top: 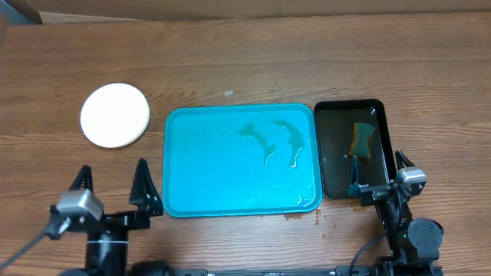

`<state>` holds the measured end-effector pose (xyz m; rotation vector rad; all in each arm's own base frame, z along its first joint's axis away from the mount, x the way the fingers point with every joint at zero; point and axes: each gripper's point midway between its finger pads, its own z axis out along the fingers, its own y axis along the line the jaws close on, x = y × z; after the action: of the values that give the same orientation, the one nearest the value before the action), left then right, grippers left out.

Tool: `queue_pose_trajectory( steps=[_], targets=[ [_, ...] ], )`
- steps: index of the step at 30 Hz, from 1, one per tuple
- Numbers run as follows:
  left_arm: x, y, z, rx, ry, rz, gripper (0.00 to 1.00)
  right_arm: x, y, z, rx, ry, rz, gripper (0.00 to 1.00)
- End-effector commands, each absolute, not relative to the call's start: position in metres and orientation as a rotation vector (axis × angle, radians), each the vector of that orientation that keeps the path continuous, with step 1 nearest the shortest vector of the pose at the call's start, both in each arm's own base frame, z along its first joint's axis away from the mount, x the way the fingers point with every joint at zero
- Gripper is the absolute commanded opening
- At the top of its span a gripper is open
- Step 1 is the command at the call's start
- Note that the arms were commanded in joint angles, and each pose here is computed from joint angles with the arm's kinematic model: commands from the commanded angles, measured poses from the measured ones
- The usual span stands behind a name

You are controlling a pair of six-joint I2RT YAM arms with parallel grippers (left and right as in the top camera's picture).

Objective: Clean dirty plates on tray and stack at the side

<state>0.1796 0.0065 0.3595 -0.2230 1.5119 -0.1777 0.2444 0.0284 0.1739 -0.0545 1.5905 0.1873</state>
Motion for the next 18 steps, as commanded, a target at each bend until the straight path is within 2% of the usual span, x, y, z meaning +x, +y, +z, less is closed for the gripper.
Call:
queue_pose_trajectory(
  steps=[1, 10, 18],
  targets=[
    [0.179, 0.009, 0.352, -0.232, 1.393, -0.192, 1.0, 0.245, 0.029, 0.171, -0.062, 1.592, 0.184, 1.0],
    [0.185, 0.006, 0.367, -0.223, 1.046, -0.326, 1.0, 0.245, 0.029, 0.171, -0.062, 1.592, 0.184, 1.0],
    [0.215, 0.009, 0.306, -0.257, 1.12, -0.335, 1.0, 0.245, 0.029, 0.171, -0.062, 1.592, 0.184, 1.0]
  ],
)
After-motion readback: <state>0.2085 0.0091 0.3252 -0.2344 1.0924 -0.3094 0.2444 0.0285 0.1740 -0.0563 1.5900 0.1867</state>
